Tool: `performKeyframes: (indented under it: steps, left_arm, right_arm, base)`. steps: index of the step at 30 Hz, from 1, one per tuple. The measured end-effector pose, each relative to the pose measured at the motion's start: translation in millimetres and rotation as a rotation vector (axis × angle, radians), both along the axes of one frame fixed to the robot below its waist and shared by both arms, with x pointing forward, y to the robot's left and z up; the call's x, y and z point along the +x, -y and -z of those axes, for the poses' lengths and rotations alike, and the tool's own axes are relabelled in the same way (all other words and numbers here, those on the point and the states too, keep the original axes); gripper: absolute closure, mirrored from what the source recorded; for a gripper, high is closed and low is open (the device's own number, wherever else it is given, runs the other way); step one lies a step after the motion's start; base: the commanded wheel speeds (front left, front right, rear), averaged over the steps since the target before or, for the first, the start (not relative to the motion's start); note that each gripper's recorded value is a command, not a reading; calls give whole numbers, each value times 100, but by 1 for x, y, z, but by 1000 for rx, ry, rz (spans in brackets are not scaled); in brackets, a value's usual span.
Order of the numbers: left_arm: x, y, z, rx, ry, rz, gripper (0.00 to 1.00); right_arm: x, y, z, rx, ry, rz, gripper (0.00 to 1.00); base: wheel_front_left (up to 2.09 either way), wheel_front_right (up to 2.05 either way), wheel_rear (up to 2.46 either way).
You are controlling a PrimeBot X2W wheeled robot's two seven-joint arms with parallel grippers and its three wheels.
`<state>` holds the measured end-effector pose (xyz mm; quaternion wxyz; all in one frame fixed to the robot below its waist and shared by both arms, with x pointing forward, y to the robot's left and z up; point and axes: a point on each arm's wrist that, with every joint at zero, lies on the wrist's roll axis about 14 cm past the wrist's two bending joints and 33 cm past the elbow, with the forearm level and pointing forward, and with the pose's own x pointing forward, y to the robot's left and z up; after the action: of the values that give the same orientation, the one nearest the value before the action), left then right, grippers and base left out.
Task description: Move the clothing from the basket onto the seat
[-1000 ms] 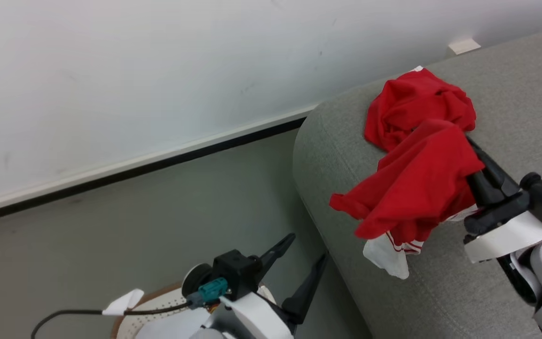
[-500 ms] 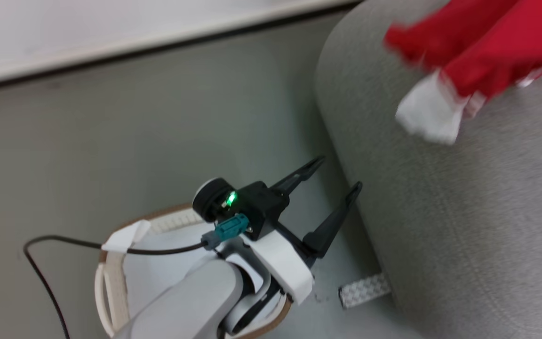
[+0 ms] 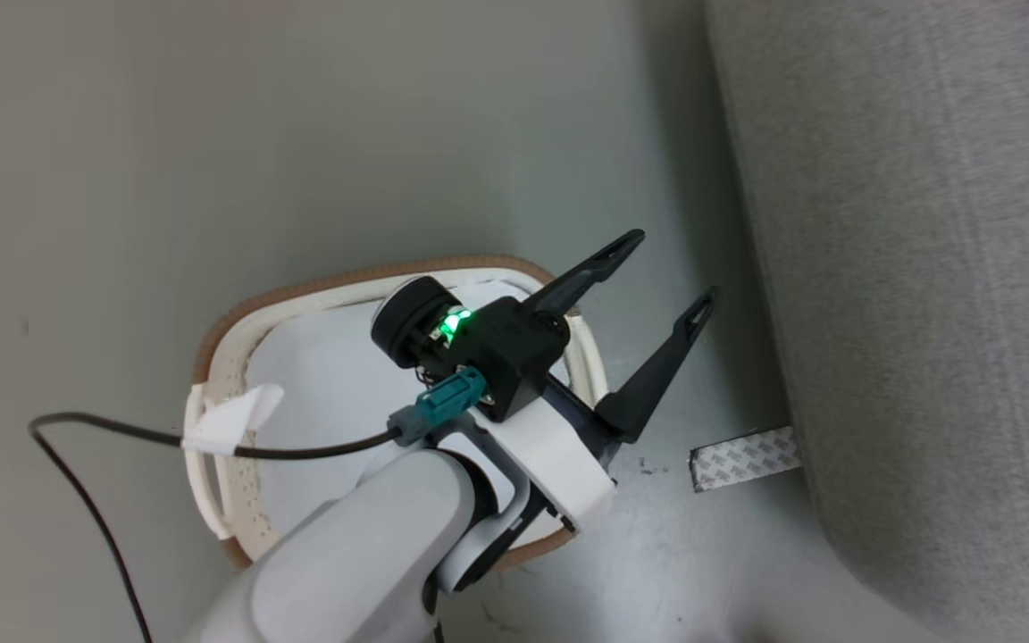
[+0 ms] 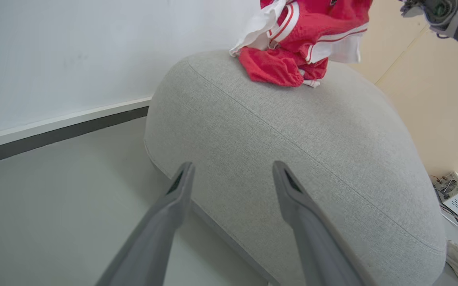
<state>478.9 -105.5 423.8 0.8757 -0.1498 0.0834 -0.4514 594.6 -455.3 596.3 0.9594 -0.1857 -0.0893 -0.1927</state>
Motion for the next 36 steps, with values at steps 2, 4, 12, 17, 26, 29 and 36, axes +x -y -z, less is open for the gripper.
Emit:
performKeyframes:
  steps: [2, 4, 12, 17, 26, 29, 36]
  left_arm:
    - [3, -6, 10, 11, -17, -15, 0]
    - [5, -10, 17, 22, -28, -29, 0]
    - [10, -19, 21, 43, -30, -61, 0]
    - [12, -24, 6, 29, 9, -92, 0]
    - [9, -49, -20, 7, 35, -214, 0]
    - [5, -69, -25, 19, 23, -301, 0]
    - [-14, -125, -37, 63, 8, -493, 0]
  right_arm:
    - [-9, 19, 40, 52, -77, 74, 100]
    - [-23, 32, 80, 111, -149, 138, 100]
    - [-52, 25, 152, 203, -275, 208, 0]
    - [-61, 1, 163, 234, -300, 175, 0]
    - [-82, -51, 127, 163, -253, 22, 0]
    - [-98, -73, 114, 174, -211, -33, 0]
    - [-139, -121, 93, 205, -150, -147, 0]
  base:
    - [0, 0, 0]
    - [0, 0, 0]
    - [0, 0, 0]
    - [0, 0, 0]
    - [0, 0, 0]
    - [0, 0, 0]
    - [0, 0, 0]
